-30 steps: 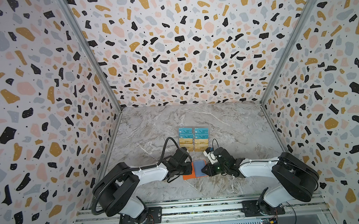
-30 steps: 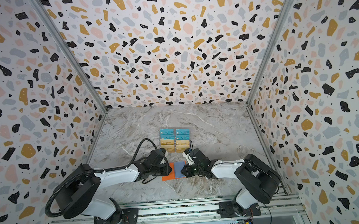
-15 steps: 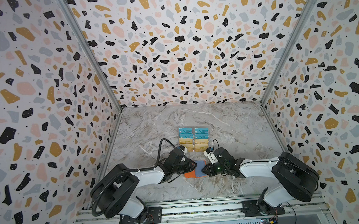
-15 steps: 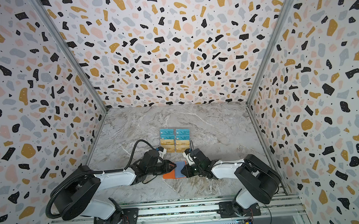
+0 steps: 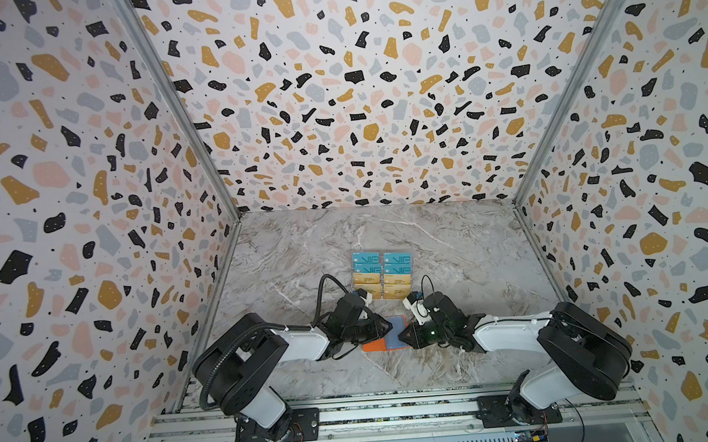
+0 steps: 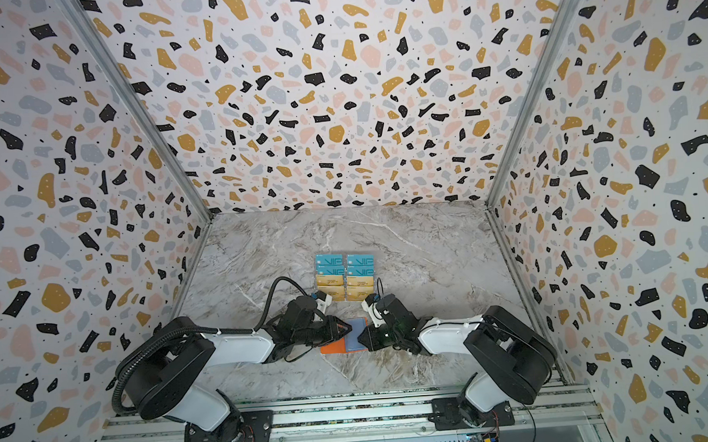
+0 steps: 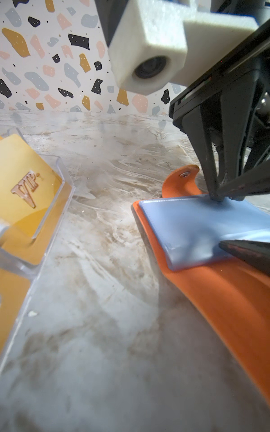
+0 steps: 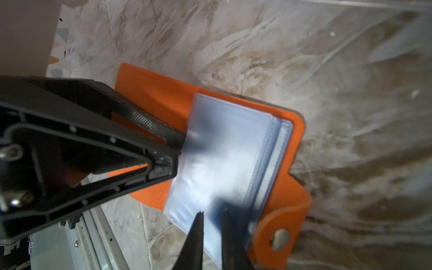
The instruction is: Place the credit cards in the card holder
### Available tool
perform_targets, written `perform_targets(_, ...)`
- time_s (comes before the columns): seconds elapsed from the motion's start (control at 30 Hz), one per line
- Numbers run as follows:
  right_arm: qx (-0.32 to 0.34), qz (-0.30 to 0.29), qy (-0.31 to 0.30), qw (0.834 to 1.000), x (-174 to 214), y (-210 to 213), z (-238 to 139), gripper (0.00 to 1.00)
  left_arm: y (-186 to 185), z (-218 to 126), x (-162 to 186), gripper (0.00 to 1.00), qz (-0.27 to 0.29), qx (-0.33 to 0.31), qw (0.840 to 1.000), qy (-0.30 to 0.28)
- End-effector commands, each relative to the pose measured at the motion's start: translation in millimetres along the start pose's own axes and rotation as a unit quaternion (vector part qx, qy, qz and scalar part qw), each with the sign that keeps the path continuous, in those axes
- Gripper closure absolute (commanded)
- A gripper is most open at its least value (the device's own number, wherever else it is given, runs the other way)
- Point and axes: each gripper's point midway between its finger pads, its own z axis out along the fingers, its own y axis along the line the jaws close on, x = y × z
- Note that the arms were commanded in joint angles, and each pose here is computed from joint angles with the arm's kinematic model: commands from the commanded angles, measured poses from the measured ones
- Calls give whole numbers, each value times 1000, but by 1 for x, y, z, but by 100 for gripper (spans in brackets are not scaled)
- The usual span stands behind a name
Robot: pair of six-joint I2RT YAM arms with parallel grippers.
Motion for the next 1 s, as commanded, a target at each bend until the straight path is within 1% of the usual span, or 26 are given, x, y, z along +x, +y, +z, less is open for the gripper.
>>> perform_targets(0.0, 24, 17, 26, 999, 18, -14, -2, 83, 6, 2, 6, 66, -12, 5, 1000, 8)
perform_targets(0.53, 20, 18, 25, 999, 17, -13, -1, 83, 3, 8, 12, 65, -28, 37, 999, 20)
perform_targets(0.7, 19, 18, 24, 999, 16, -11, -2, 82, 2, 2, 14, 65, -59, 60, 996, 9)
perform_targets(0.77, 19, 19, 23, 999, 16, -12, -1, 83, -2, -1, 14, 65, -72, 80, 994, -1)
perform_targets(0.97, 14, 18, 29, 999, 18, -11, 2, 83, -5, 1, 14, 65, -81, 98, 992, 1)
